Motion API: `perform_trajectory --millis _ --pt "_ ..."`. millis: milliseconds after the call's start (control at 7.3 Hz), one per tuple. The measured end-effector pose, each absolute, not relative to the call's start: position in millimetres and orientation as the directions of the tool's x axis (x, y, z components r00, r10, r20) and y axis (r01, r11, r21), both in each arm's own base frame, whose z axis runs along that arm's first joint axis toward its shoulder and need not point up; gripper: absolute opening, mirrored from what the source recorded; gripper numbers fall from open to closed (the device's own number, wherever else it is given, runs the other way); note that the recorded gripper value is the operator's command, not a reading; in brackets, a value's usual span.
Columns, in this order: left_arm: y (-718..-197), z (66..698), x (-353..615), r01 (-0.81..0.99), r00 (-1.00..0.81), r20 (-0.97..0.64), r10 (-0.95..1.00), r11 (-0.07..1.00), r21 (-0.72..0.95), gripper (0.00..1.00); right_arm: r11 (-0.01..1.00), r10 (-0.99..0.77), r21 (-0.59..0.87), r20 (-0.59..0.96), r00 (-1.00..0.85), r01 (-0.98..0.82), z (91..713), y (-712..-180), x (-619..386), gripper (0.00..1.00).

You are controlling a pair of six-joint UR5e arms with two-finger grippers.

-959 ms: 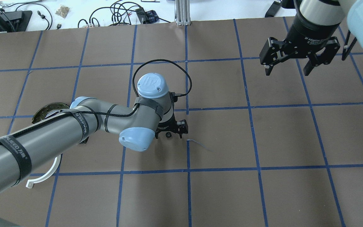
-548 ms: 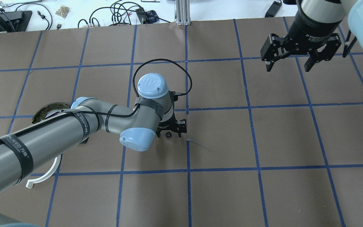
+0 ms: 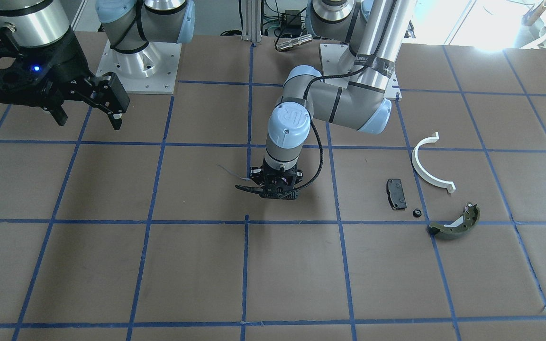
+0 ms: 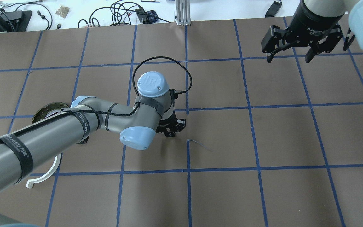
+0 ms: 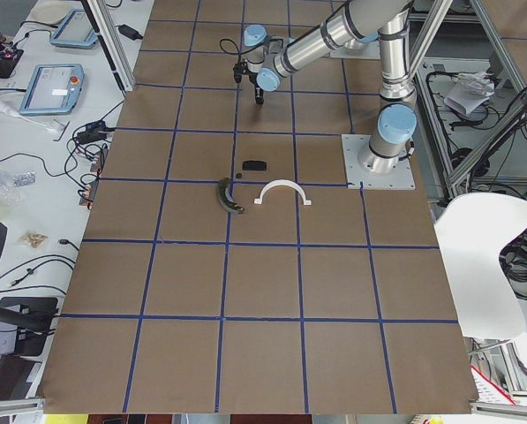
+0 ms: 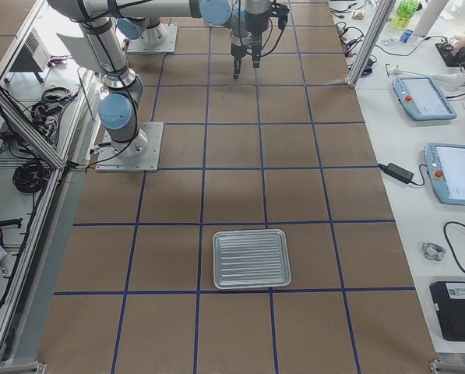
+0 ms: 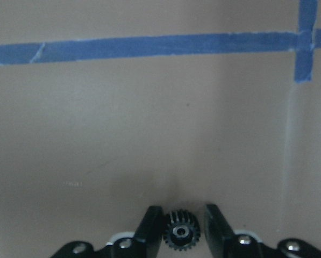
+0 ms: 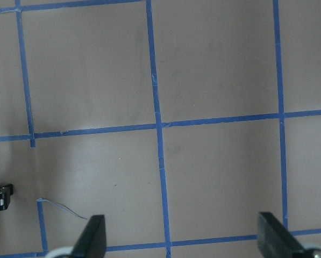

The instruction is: Place bearing gear from tray to pile

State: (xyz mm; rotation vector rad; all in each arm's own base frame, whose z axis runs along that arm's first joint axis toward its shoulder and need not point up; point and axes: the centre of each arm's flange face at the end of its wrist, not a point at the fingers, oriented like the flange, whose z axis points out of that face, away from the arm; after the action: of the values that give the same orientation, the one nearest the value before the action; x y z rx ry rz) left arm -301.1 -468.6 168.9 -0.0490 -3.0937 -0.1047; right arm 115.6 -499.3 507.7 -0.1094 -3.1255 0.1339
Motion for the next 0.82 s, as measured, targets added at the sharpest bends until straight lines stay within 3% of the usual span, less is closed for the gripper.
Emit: perform_trajectory --millis 411,822 --pt "-490 195 -283 0.029 -0.999 0.040 0.029 1.000 0.011 0.00 0.989 0.064 -0.132 0.005 -0.998 0.062 513 -502 115 1.00" --pt "-527 220 -186 0.119 -0.992 -0.041 0.119 0.993 0.000 0.00 0.991 0.070 -0.114 0.063 -0.996 0.063 497 -509 107 1.00"
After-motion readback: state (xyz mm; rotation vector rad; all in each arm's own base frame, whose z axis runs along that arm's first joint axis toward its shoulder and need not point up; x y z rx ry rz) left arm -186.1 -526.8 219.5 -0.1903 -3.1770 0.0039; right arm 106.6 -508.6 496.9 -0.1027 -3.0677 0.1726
